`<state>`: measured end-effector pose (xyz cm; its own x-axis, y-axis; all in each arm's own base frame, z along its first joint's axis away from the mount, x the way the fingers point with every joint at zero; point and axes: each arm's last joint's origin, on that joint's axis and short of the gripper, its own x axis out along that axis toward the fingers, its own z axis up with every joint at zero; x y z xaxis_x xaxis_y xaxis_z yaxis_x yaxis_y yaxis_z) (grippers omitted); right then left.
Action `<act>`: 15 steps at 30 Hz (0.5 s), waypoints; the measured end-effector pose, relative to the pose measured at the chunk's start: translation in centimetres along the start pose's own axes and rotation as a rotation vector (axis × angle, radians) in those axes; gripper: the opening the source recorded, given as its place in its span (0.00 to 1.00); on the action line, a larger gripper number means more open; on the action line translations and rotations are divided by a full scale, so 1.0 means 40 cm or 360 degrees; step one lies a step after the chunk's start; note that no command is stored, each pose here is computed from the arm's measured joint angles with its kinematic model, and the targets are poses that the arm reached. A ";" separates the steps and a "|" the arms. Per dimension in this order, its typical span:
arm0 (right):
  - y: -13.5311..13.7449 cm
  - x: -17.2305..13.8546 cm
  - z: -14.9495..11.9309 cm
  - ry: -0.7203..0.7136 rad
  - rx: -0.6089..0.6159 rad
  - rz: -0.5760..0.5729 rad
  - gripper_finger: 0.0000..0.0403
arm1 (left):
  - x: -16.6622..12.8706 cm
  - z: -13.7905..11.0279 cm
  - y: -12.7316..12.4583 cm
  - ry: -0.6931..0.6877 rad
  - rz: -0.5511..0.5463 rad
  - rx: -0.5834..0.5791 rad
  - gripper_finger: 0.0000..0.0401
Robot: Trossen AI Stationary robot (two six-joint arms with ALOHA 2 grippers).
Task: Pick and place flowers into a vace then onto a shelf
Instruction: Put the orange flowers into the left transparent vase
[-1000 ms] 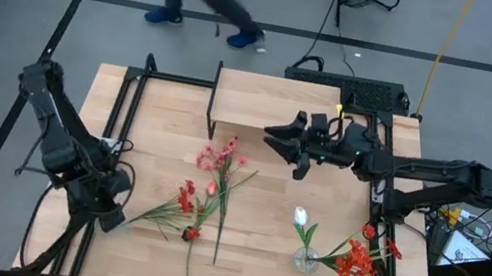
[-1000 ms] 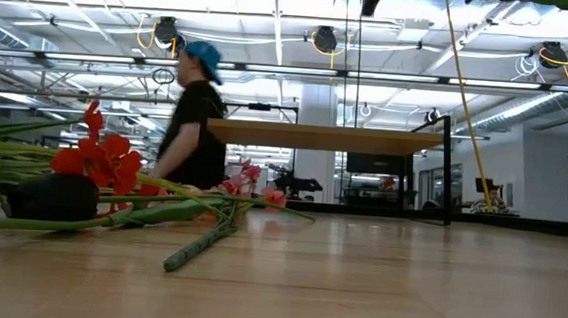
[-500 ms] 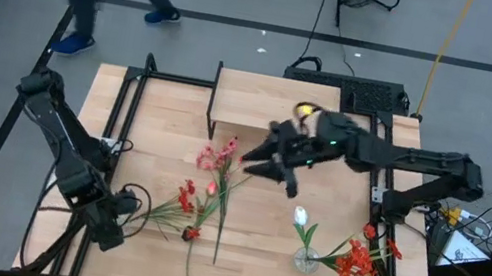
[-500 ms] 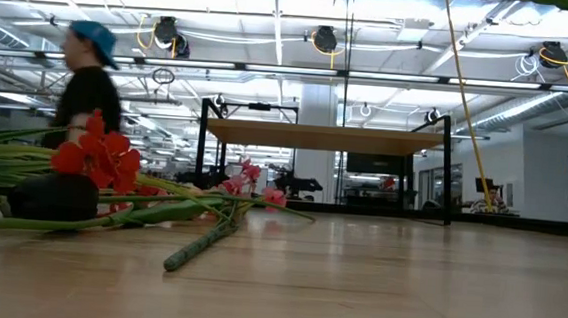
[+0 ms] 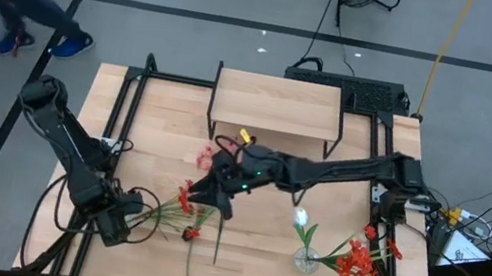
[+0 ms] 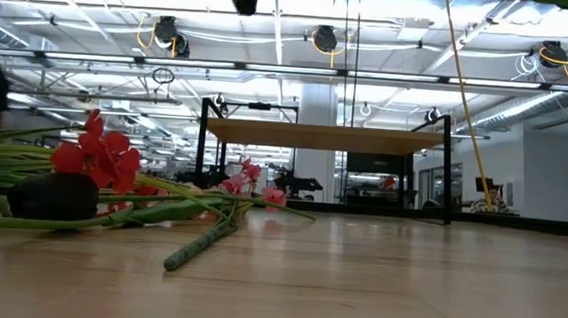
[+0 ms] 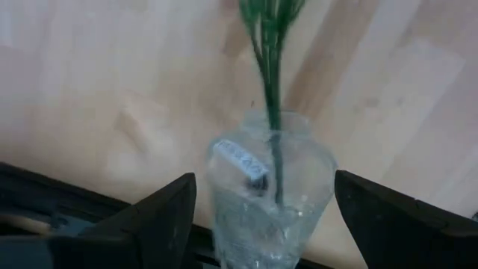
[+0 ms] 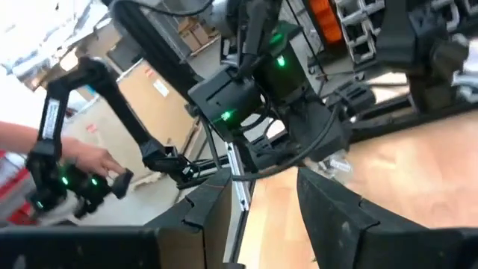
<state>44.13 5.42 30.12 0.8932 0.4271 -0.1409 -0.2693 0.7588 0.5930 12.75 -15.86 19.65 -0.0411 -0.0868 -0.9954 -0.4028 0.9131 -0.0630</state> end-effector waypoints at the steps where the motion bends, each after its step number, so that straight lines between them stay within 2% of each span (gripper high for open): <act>1: -0.008 0.008 -0.006 -0.0005 0.0022 0.0002 0.36 | 0.011 0.001 0.002 0.0026 -0.0009 0.0016 0.80; 10: -0.057 0.047 -0.055 0.0076 0.0085 -0.0049 0.36 | 0.081 0.021 0.026 0.0038 -0.0103 -0.0013 0.80; 13: -0.071 0.059 -0.074 0.0161 0.0170 0.0012 0.36 | 0.111 0.023 0.039 0.0096 -0.0110 -0.0036 0.80; 15: -0.081 0.072 -0.096 0.0245 0.0160 0.0082 0.36 | 0.118 0.023 0.044 0.0127 -0.0145 -0.0032 0.80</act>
<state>46.19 6.06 24.76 0.8114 0.5402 -0.2231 -0.2693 0.6843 0.6777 12.70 -14.27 14.78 -0.0758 -0.2013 -0.9766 -0.4267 0.8918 -0.1507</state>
